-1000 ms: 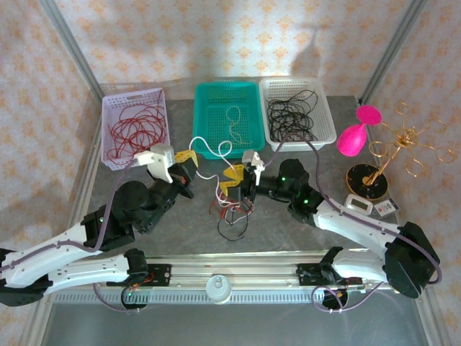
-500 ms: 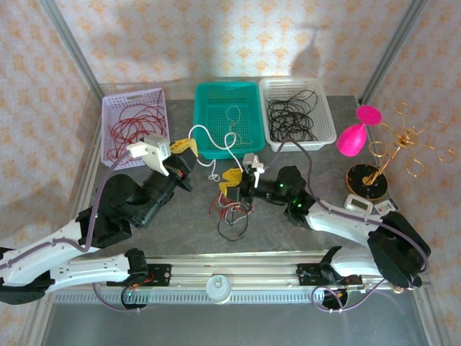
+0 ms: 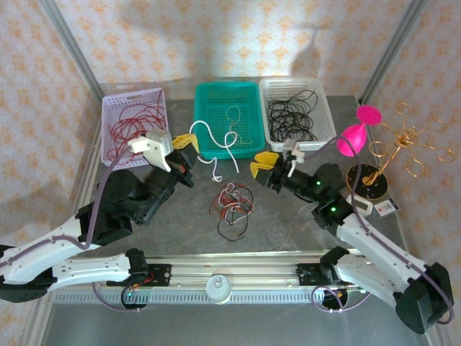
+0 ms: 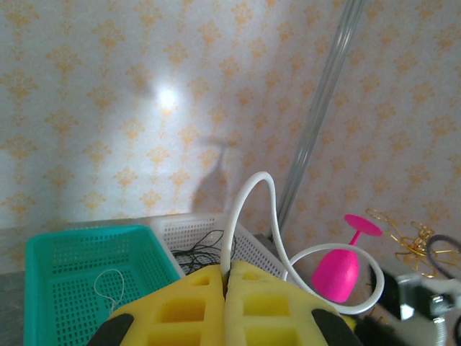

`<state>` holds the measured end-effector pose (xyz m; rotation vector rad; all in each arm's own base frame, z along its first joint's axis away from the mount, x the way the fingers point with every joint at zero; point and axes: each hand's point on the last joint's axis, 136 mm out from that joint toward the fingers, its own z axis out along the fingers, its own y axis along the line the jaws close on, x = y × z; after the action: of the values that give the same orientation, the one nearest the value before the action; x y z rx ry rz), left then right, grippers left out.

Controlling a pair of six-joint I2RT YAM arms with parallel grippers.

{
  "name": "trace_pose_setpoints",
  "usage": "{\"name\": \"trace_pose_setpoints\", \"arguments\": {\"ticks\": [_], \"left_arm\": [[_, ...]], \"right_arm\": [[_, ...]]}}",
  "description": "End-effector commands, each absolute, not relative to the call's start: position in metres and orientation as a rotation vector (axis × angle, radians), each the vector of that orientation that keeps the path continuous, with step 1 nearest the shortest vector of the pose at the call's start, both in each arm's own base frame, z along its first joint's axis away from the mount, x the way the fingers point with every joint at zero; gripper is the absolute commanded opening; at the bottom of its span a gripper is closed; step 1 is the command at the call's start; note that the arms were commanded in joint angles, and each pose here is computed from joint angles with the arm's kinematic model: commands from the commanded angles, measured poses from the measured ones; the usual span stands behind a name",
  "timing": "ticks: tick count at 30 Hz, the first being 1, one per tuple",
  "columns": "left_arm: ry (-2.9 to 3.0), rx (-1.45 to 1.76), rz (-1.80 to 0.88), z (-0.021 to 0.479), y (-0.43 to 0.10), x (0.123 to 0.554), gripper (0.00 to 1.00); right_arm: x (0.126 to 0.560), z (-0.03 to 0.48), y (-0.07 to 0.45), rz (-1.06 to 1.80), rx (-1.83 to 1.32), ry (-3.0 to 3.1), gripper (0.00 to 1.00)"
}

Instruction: Untangle the cables

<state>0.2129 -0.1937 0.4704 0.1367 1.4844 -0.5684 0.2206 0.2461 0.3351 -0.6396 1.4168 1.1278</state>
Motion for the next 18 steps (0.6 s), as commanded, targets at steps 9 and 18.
{"name": "trace_pose_setpoints", "arguments": {"ticks": [9,18], "left_arm": [[1.529,0.167,-0.547,0.455,-0.2,0.215,0.0],[1.534,0.169,-0.557,0.455,-0.203,0.214,0.0]], "right_arm": [[0.177,0.397,0.294,1.388,-0.921,1.361,0.51],[0.196,0.382,0.312,1.325,-0.954,1.458,0.13]]}}
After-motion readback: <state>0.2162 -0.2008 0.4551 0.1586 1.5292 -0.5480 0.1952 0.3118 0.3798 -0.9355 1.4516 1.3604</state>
